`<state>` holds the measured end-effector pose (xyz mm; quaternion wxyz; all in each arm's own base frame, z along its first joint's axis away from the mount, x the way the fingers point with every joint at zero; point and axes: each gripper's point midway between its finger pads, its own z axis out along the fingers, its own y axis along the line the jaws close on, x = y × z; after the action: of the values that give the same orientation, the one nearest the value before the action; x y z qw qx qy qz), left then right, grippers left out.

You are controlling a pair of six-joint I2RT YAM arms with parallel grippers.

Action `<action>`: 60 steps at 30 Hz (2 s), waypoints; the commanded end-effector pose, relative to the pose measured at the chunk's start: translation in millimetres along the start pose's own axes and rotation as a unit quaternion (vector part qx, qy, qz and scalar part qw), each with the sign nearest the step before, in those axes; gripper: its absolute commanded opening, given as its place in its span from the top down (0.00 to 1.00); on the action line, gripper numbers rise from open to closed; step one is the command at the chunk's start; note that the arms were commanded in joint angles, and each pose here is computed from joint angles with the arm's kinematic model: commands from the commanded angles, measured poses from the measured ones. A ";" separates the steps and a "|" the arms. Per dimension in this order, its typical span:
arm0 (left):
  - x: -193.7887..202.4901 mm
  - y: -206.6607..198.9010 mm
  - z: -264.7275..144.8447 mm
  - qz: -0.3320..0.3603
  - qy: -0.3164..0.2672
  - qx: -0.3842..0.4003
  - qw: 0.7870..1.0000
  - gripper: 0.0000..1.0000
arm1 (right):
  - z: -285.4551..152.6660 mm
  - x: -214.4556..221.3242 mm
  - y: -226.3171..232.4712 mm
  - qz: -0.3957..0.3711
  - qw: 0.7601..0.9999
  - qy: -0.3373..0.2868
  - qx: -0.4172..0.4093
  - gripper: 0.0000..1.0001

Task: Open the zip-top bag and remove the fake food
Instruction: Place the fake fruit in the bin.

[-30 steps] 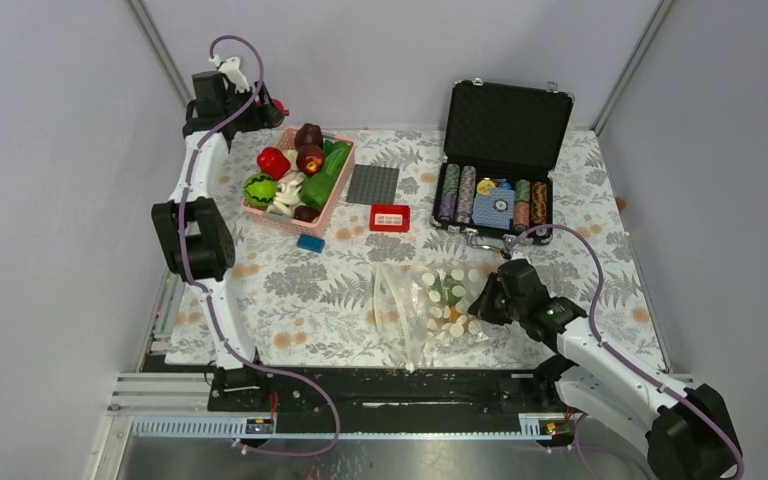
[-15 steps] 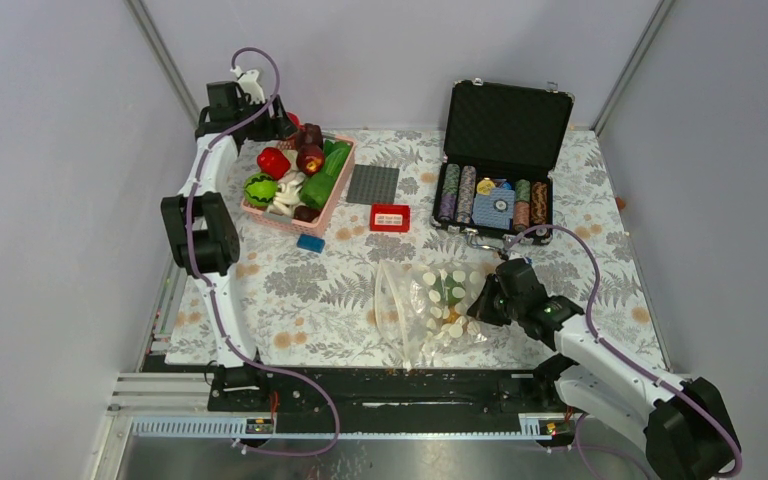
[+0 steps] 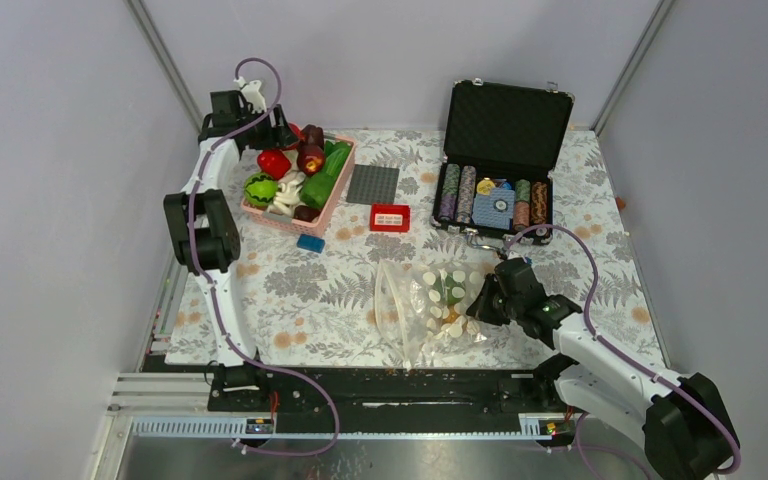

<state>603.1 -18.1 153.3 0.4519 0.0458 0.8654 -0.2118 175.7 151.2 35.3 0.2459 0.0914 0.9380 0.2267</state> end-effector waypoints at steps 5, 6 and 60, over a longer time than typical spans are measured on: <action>7.5 12.7 -0.3 -0.001 0.003 0.000 1.000 0.40 | -1.4 -5.0 8.8 -0.008 1.000 -0.003 -0.013 1.00; 8.6 12.8 -0.1 -0.001 0.004 0.001 1.000 0.40 | -1.2 -4.9 8.8 -0.008 1.000 -0.003 -0.013 1.00; -39.7 -8.6 -32.3 0.005 -0.051 0.033 0.998 0.01 | 3.2 -0.8 10.3 -0.010 1.000 0.010 -0.018 1.00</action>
<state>597.1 -9.3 139.8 0.4316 0.0170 0.8678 -0.2459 174.9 155.9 31.1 0.2330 0.0876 0.9402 0.2325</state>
